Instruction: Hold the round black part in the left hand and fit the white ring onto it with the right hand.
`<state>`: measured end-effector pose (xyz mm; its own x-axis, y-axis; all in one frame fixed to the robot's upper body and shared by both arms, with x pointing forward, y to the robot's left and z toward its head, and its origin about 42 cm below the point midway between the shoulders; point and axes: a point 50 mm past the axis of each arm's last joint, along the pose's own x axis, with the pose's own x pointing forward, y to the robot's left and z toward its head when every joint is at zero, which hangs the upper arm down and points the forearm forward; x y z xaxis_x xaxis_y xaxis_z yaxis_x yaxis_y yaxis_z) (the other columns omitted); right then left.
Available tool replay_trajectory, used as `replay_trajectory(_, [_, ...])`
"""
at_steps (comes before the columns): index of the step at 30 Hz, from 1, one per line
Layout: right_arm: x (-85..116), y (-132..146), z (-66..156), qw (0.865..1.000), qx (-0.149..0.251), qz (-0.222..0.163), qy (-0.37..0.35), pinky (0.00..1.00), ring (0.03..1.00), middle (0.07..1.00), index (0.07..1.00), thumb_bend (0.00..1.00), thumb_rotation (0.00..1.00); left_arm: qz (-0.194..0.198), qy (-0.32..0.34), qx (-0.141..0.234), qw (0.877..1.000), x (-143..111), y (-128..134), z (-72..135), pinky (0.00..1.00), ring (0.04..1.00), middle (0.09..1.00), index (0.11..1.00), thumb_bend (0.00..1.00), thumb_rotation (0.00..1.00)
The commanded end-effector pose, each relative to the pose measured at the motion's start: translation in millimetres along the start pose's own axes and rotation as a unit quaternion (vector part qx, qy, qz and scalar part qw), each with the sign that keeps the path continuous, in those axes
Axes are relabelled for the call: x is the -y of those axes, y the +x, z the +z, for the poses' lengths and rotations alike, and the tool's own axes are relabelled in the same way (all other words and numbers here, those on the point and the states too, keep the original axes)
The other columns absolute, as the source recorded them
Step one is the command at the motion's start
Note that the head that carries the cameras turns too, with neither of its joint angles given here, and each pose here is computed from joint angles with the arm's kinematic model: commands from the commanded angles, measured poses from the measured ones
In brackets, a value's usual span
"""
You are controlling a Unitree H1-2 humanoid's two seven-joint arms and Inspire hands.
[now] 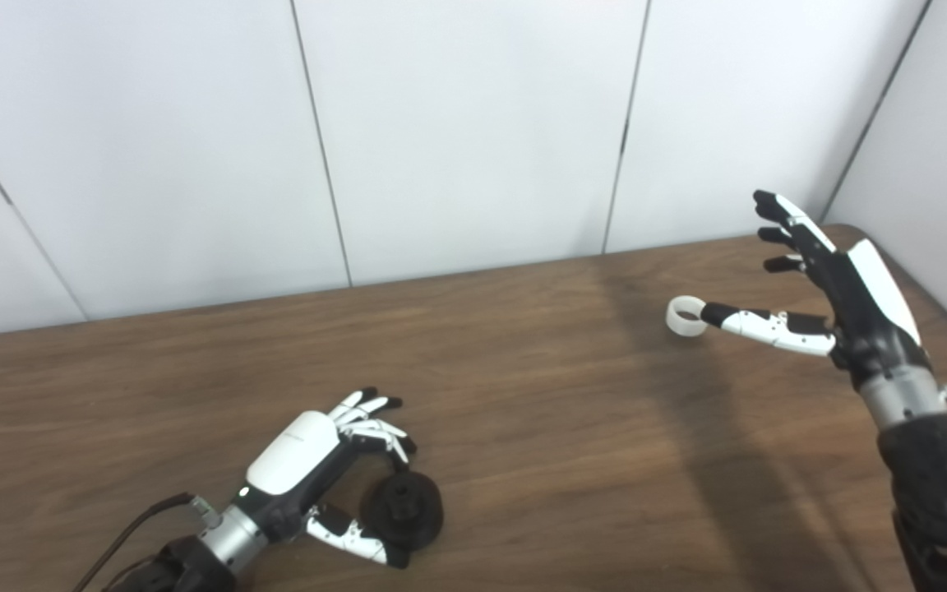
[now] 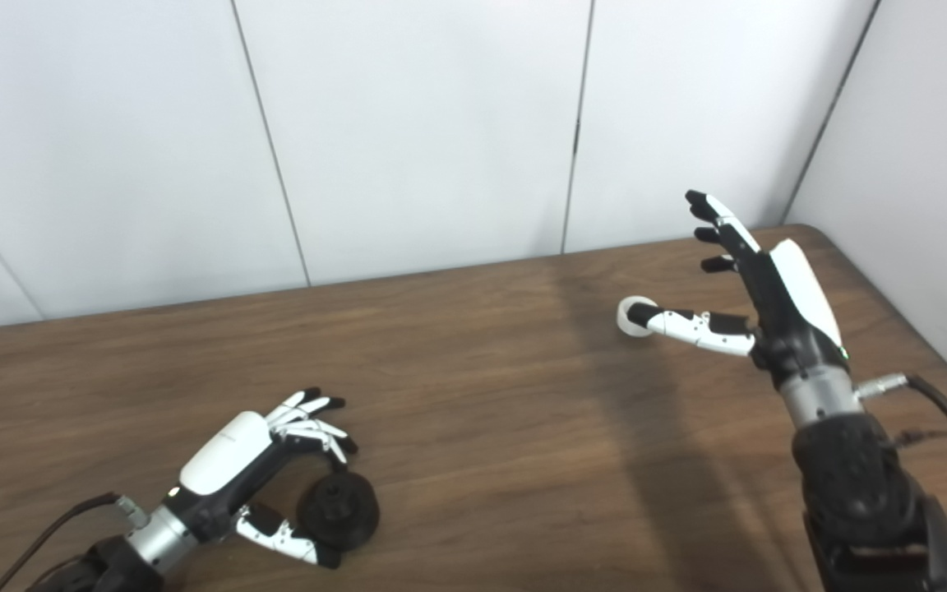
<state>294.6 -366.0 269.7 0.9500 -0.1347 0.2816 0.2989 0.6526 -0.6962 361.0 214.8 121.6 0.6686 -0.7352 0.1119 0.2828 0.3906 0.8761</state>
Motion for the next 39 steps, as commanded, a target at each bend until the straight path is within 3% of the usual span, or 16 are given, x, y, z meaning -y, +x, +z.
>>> replay_trajectory(1, [17,16,8,0.999,0.018,-0.010,-0.043,0.84,0.949,0.955,0.922,0.73,0.37,-0.004,0.013,-0.019,1.000,-12,-9,-12,1.00,0.930,0.703,0.481,0.52,0.06])
replay_trajectory(4, [20,27,1,0.997,0.008,0.002,-0.080,0.90,0.973,0.952,0.905,0.77,0.32,-0.002,0.012,-0.019,1.000,-13,-10,-13,1.00,0.925,0.704,0.482,0.52,0.06])
replay_trajectory(10, [24,51,-12,0.986,0.015,0.032,-0.165,0.86,0.984,0.937,0.823,0.87,0.30,0.001,0.008,-0.022,1.000,-15,-12,-14,1.00,0.920,0.701,0.482,0.52,0.06])
replay_trajectory(14, [34,74,-19,0.970,0.026,0.065,-0.234,0.92,0.998,0.933,0.766,0.92,0.27,-0.001,0.010,-0.021,1.000,-14,-14,-14,1.00,0.919,0.702,0.482,0.52,0.06])
replay_trajectory(20, [45,106,-9,0.940,0.048,0.113,-0.318,0.99,1.000,0.914,0.693,0.98,0.22,0.000,0.009,-0.020,1.000,-13,-15,-13,1.00,0.918,0.700,0.482,0.52,0.06])
replay_trajectory(24, [40,123,-5,0.919,0.052,0.144,-0.363,1.00,1.000,0.911,0.672,0.99,0.19,-0.001,0.007,-0.020,1.000,-11,-15,-14,1.00,0.920,0.700,0.482,0.52,0.06])
replay_trajectory(29, [29,140,1,0.894,0.063,0.177,-0.406,1.00,1.000,0.918,0.677,1.00,0.25,0.000,-0.001,-0.020,1.000,-8,-18,-12,1.00,0.918,0.695,0.482,0.52,0.06])
replay_trajectory(39, [4,162,11,0.876,0.065,0.192,-0.437,1.00,1.000,0.942,0.689,1.00,0.27,0.001,0.000,-0.018,1.000,-6,-21,-11,1.00,0.913,0.692,0.482,0.52,0.06])
